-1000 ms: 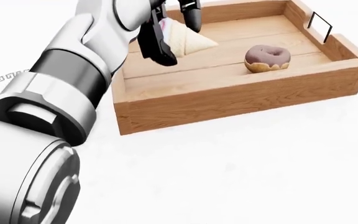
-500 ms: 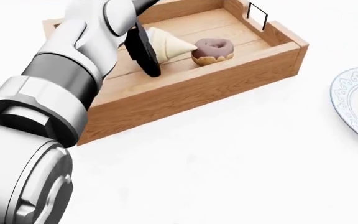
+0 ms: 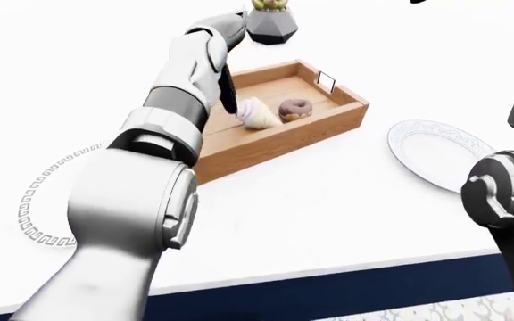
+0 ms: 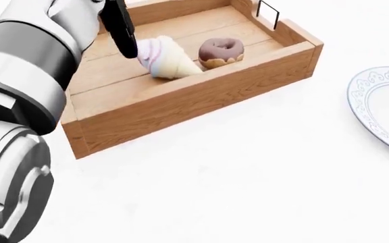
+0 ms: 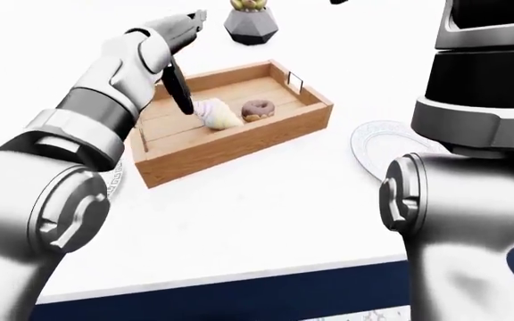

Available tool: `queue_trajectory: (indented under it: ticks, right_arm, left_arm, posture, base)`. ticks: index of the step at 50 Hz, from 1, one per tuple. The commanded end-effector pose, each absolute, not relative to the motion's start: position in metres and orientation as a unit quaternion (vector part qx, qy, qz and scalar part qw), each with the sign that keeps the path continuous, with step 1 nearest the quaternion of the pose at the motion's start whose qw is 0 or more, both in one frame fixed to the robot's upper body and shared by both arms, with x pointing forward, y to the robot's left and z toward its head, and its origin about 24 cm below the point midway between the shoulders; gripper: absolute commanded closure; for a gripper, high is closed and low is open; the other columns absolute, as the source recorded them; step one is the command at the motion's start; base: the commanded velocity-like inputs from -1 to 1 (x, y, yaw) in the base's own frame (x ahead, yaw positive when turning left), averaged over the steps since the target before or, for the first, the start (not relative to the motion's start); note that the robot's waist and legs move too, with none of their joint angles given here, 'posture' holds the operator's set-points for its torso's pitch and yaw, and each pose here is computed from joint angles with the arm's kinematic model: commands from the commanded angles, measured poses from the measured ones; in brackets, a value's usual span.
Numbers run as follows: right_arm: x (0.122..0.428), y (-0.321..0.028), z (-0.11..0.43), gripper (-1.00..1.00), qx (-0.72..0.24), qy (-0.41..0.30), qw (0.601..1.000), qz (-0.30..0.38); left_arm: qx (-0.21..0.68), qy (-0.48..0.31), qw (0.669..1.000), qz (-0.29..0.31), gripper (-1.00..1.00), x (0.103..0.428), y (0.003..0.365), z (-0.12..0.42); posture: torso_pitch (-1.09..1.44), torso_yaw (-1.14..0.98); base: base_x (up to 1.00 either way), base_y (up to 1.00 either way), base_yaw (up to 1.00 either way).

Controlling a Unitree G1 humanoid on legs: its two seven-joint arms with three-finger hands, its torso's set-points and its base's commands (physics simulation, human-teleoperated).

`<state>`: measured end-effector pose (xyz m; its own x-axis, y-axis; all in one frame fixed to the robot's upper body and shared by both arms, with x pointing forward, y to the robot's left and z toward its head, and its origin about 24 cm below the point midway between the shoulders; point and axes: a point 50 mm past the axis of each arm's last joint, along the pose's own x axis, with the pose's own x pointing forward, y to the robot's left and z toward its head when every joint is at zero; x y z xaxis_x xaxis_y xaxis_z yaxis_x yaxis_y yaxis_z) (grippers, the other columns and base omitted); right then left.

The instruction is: Move the dessert items from the plate to the tray.

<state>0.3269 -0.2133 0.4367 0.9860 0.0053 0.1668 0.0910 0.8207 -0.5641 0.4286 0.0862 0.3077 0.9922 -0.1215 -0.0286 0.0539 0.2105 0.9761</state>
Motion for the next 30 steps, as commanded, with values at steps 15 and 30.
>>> queue_trajectory:
  ticks: [15,30]
  right_arm:
    - [0.319,-0.205,0.460,-1.00,-0.294,-0.133,0.946,-0.039]
    - [0.304,-0.213,0.464,-1.00,-0.266,-0.143,0.951,-0.060]
  left_arm:
    - [0.405,-0.120,0.903,-0.084,-1.00,0.401,0.117,0.412]
    - [0.296,-0.156,0.939,-0.082,-1.00,0.365,0.184,0.463]
  posture:
    - [0.00,0.09]
    - [0.00,0.09]
  base:
    - [0.00,0.00,0.00]
    - [0.00,0.00,0.00]
